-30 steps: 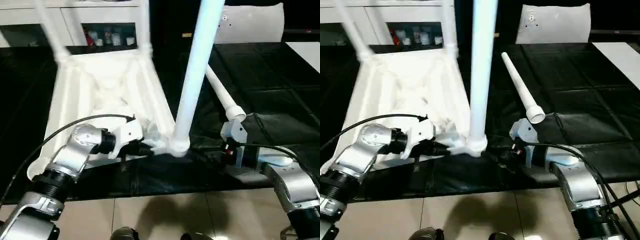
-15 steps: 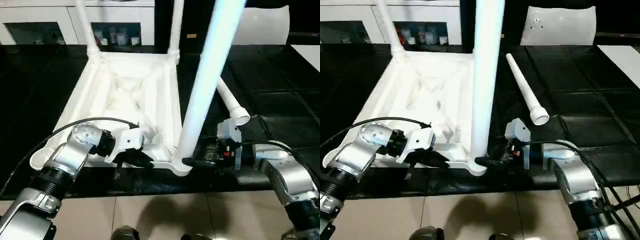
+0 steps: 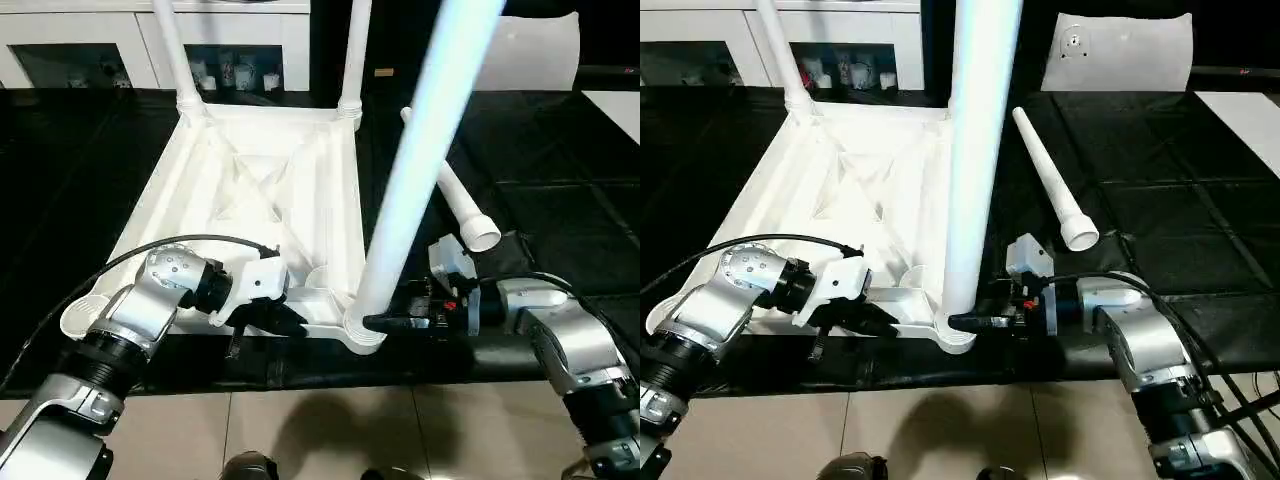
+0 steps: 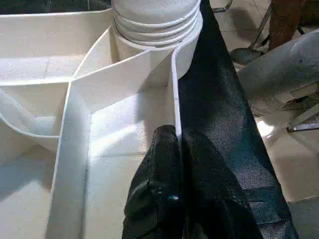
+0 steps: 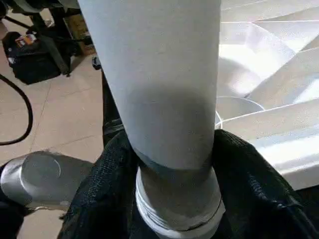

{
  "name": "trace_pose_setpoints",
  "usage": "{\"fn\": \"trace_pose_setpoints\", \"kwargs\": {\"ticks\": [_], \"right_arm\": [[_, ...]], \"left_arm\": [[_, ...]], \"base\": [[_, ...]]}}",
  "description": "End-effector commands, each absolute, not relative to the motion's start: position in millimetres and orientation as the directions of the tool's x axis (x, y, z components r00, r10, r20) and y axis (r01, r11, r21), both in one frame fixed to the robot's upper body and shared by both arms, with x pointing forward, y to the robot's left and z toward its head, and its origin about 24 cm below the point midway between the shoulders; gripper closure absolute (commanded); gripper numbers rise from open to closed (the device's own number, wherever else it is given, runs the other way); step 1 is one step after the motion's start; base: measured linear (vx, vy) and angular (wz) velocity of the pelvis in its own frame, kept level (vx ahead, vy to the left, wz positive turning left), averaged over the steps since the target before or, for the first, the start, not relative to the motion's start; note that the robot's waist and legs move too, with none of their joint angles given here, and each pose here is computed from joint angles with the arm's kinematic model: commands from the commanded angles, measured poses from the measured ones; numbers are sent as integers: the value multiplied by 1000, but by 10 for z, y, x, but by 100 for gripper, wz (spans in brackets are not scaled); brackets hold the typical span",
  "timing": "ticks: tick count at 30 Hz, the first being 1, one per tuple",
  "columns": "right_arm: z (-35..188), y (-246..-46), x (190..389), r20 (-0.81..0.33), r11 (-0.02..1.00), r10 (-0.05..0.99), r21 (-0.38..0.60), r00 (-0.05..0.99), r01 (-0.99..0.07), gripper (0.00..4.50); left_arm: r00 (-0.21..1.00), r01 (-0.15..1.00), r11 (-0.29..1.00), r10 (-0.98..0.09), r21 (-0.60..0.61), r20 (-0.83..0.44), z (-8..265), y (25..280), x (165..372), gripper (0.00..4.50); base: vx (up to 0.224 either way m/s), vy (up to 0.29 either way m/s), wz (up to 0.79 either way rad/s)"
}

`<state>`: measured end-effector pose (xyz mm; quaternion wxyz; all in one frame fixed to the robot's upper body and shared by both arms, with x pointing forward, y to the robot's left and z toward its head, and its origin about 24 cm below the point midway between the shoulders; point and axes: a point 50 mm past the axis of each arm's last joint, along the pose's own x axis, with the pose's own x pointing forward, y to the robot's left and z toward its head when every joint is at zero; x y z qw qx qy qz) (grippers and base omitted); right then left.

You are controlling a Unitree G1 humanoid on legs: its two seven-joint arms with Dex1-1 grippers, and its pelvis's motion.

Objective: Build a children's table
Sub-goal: Rotate leg to tighten

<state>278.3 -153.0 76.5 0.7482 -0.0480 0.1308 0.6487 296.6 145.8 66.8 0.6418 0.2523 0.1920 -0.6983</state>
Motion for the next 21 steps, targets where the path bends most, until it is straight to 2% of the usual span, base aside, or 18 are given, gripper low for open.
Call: {"fn": "trace_pose_setpoints", "kwargs": {"ticks": [1, 6, 8, 9, 10, 11, 13, 15, 17, 21], "right_arm": [[741, -1476, 2744, -253, 115, 964, 126, 81, -985, 255], [710, -1393, 2677, -215, 148, 970, 139, 116, -979, 257], [634, -1278, 2637, -200, 256, 955, 171, 221, -951, 257], [634, -1278, 2637, -200, 256, 955, 171, 221, -951, 257], [567, -1192, 2619, -209, 334, 932, 174, 297, -926, 257], [567, -1192, 2619, -209, 334, 932, 174, 297, -926, 257], [485, -1095, 2671, -232, 480, 869, 188, 437, -857, 257], [471, -1071, 2693, -234, 520, 848, 197, 475, -831, 257], [454, -986, 2783, -232, 646, 763, 254, 604, -719, 257], [447, -912, 2921, -258, 763, 642, 308, 722, -569, 257]], "left_arm": [[-134, 987, -160, -763, -16, -633, 532, 1385, 2883, 450], [26, 1000, 21, -798, 15, -602, 556, 1328, 2985, 450], [138, 988, 154, -833, 15, -536, 620, 1201, 3020, 450], [138, 988, 154, -833, 15, -536, 620, 1201, 3020, 450], [216, 969, 249, -844, -3, -492, 657, 1094, 3034, 450], [216, 969, 249, -844, -3, -492, 657, 1094, 3034, 450], [312, 928, 369, -842, -46, -441, 699, 939, 3055, 450], [349, 909, 413, -832, -61, -430, 710, 895, 3068, 450], [467, 836, 539, -797, -102, -382, 770, 729, 3127, 450], [615, 726, 676, -719, -121, -326, 863, 588, 3244, 450]], "base": [[0, 0, 0], [0, 0, 0], [0, 0, 0], [0, 0, 0], [0, 0, 0], [0, 0, 0], [0, 0, 0], [0, 0, 0], [0, 0, 0], [0, 0, 0]]}}
